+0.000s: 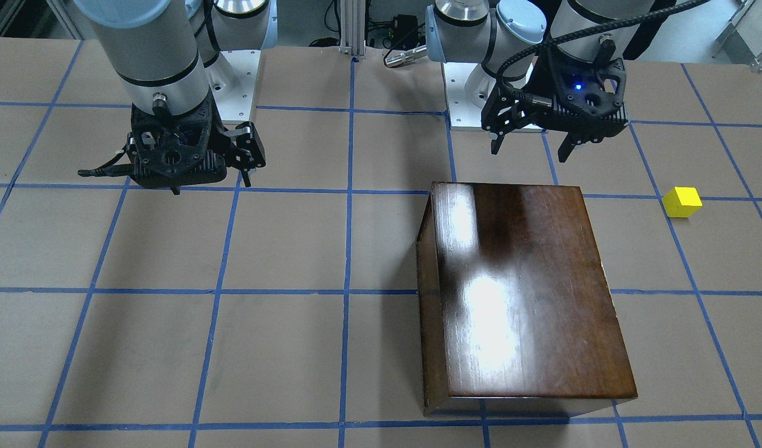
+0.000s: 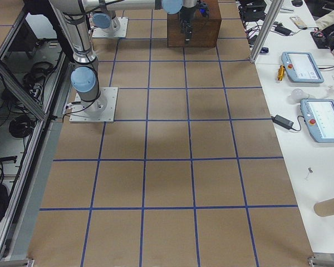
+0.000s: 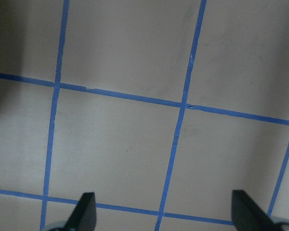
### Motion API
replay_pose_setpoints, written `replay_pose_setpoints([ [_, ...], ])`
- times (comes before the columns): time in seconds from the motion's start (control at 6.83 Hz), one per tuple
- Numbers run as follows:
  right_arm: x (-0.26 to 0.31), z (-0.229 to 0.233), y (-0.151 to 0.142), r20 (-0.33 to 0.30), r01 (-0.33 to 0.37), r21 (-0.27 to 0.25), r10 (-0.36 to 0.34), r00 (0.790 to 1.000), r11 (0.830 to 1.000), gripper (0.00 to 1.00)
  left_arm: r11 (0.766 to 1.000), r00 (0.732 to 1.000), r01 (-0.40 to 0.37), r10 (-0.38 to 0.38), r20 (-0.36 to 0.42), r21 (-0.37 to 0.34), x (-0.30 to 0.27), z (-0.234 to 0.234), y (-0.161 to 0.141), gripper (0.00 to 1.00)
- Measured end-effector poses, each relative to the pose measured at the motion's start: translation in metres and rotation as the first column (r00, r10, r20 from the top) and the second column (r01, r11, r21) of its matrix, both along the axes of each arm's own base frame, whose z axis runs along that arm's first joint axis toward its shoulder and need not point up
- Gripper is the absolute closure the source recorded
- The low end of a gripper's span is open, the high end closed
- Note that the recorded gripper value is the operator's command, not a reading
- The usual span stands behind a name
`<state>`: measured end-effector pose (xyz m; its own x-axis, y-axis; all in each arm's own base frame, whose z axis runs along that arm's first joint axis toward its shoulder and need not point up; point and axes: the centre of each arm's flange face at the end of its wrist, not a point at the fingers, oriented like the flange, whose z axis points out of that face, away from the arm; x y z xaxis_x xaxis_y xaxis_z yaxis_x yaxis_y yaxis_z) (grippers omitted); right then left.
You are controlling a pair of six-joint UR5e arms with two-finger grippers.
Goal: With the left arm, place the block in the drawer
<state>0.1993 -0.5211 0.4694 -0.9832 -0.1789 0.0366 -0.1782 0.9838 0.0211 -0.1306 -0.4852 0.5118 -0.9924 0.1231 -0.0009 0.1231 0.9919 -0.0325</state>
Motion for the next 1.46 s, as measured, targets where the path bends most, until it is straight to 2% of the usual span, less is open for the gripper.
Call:
replay_pose_setpoints([
  [1.17, 0.0, 0.0, 0.0, 0.0, 0.0, 0.0, 0.0, 1.0, 1.0, 0.0, 1.0, 1.0, -0.001, 0.001, 0.012, 0.001, 0.002, 0.001, 0.002, 0.0],
  [1.46, 0.0, 0.0, 0.0, -0.001, 0.0, 0.0, 0.0, 1.0, 1.0, 0.0, 1.0, 1.0, -0.014, 0.014, 0.002, 0.002, 0.026, 0.0, -0.009, 0.0],
])
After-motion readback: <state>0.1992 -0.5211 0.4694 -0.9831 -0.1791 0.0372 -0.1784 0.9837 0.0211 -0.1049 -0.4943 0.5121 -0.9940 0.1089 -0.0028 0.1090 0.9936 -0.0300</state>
